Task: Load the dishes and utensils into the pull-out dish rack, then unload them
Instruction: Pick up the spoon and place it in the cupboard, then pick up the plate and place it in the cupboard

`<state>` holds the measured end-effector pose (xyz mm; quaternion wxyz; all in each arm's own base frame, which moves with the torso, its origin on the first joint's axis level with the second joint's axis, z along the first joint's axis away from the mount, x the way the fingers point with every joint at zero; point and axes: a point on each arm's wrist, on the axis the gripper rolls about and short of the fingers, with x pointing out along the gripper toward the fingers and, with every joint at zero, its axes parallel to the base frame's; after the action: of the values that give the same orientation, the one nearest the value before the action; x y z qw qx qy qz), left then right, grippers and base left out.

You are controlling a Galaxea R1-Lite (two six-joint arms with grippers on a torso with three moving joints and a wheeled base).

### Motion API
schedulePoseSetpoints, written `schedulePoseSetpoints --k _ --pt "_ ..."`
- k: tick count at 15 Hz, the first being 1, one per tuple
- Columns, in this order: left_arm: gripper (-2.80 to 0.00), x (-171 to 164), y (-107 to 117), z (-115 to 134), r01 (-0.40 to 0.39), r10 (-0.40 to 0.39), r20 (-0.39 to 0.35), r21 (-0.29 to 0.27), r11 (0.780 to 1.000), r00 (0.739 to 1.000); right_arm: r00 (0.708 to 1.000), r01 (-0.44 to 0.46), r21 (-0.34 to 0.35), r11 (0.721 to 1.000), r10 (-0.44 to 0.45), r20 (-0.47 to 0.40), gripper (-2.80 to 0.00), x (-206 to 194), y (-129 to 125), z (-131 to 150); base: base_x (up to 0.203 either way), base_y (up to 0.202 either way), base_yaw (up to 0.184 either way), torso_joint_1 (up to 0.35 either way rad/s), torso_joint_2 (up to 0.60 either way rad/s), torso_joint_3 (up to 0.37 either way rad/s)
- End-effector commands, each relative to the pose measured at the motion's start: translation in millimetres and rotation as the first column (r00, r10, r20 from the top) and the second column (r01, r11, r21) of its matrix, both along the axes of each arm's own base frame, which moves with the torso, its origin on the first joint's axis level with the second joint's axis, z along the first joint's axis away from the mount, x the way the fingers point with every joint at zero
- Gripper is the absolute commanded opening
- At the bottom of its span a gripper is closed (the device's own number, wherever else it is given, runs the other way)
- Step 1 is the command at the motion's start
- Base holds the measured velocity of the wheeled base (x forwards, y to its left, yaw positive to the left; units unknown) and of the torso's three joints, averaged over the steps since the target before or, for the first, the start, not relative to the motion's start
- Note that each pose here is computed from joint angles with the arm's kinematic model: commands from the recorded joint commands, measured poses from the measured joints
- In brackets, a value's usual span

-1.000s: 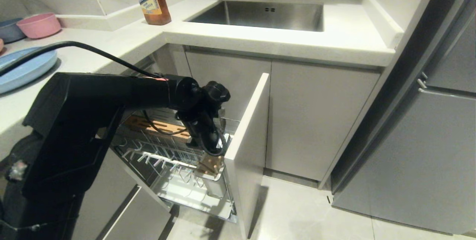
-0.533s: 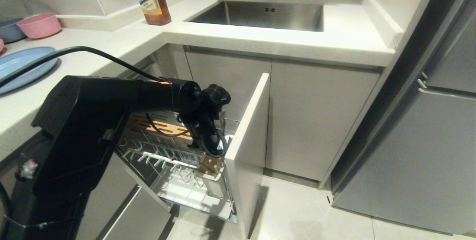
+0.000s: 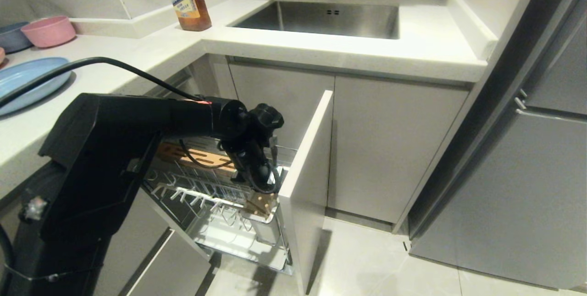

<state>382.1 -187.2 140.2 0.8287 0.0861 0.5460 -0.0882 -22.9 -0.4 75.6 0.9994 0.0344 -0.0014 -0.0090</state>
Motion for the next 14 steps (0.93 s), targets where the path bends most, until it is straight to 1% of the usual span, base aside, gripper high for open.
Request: schedulePoseSetpoints --k 1,5,10,11,14 --pt "0.0 -1 2 4 -0.005 0.005 0.005 -0.001 1.0 1.0 1.0 -0.001 0.0 1.0 0.001 -0.001 -2.8 0 0 0 0.0 0.0 0.0 0.0 0.0 0.0" --pt "0.0 -10 5 27 -0.003 0.004 0.049 -0.023 1.0 0.999 1.0 0.0 0.0 1.0 0.0 -0.001 -2.8 0 0 0 0.0 0.0 0.0 0.0 0.0 0.0" --pt "0.0 -35 17 75 -0.002 0.011 0.127 -0.066 0.998 0.992 1.0 -0.001 0.0 1.0 0.001 -0.001 -2.8 0 0 0 0.0 0.0 0.0 0.0 0.0 0.0" --pt "-2.8 -44 21 88 0.0 0.011 0.14 -0.074 0.997 0.99 1.0 0.0 0.0 1.0 0.0 -0.001 -2.8 0 0 0 0.0 0.0 0.0 0.0 0.0 0.0" --pt "-2.8 -74 33 127 0.009 0.013 0.203 -0.107 0.994 0.979 1.0 0.0 0.0 1.0 0.0 -0.001 -2.8 0 0 0 0.0 0.0 0.0 0.0 0.0 0.0"
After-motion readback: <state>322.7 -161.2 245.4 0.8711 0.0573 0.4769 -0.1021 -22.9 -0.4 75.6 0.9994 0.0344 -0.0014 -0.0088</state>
